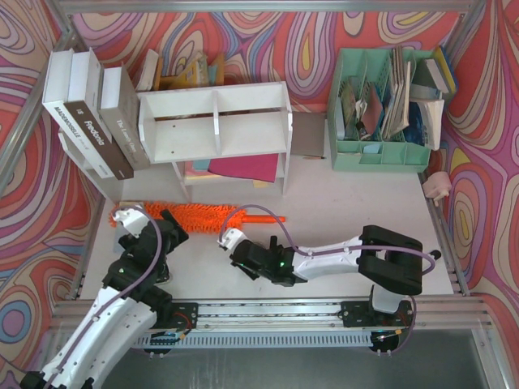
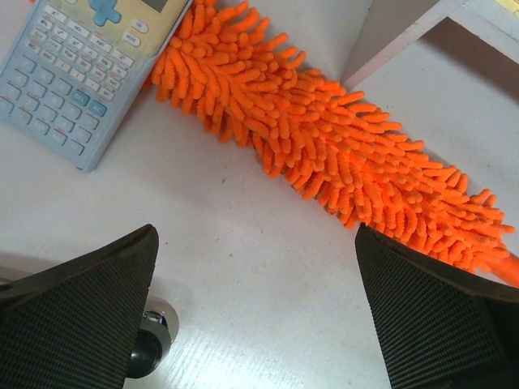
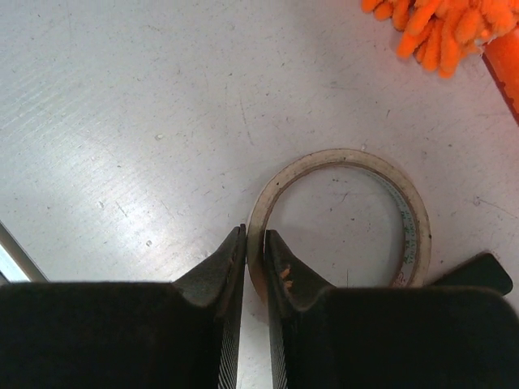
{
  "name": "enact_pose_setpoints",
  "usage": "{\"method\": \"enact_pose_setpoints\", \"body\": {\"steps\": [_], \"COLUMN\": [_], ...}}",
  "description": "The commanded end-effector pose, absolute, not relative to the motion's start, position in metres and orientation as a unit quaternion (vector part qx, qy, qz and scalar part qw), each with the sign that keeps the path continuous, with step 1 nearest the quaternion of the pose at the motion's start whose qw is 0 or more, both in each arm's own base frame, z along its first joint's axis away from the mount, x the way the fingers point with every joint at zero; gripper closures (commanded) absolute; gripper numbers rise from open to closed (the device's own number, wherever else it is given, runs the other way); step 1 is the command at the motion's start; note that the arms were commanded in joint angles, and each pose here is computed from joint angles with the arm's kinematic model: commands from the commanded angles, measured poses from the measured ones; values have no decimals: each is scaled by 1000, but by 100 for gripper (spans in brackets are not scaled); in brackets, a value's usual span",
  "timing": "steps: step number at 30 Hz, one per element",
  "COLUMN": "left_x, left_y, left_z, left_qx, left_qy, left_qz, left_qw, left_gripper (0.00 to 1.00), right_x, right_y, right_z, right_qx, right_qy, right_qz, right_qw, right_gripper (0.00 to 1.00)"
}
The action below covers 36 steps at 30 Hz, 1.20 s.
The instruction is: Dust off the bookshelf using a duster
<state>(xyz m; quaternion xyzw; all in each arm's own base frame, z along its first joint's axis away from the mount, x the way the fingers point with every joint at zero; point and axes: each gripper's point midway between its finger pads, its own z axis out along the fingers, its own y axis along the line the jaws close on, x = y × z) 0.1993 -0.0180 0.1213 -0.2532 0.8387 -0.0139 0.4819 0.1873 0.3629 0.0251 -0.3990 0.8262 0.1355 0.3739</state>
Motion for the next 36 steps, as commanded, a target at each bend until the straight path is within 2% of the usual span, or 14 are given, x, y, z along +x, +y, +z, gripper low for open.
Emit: {"method": "enact_pose_setpoints", "body": {"steps": [1,3,7,10,13,20,27,36], "left_x": [200,197,194,197,196,190,178,210], "left_y": [-10,0,13,14,18,25,55,32], "left_z": [137,139,144,146,144,142,135,140], "left_qx": [-280,-303,-324,-312,-313,-334,-361,-242], "left_qy": [827,820,813,821,825,819,801,887], "left_qz": [2,25,63,79,95,95,163,175], "left_qw": [488,485,480,471,460,456,449,353], "left_gripper": [2,2,1,1,2,2,2,2], "right_x": [188,189,192,195,197,204,212,217], "right_y": [380,381,381,379,378,379,376,362], "right_z": [34,36,41,46,49,61,71,89], "right_qx": [-396,-395,-390,-384,-376,-337,-302,-296], "right_qy": [819,818,815,814,814,821,825,812], "right_qz": [152,151,150,148,147,151,145,134], "right_qw": [387,389,400,410,417,436,455,484], "right_gripper": [74,67,44,33,27,19,16,13]}}
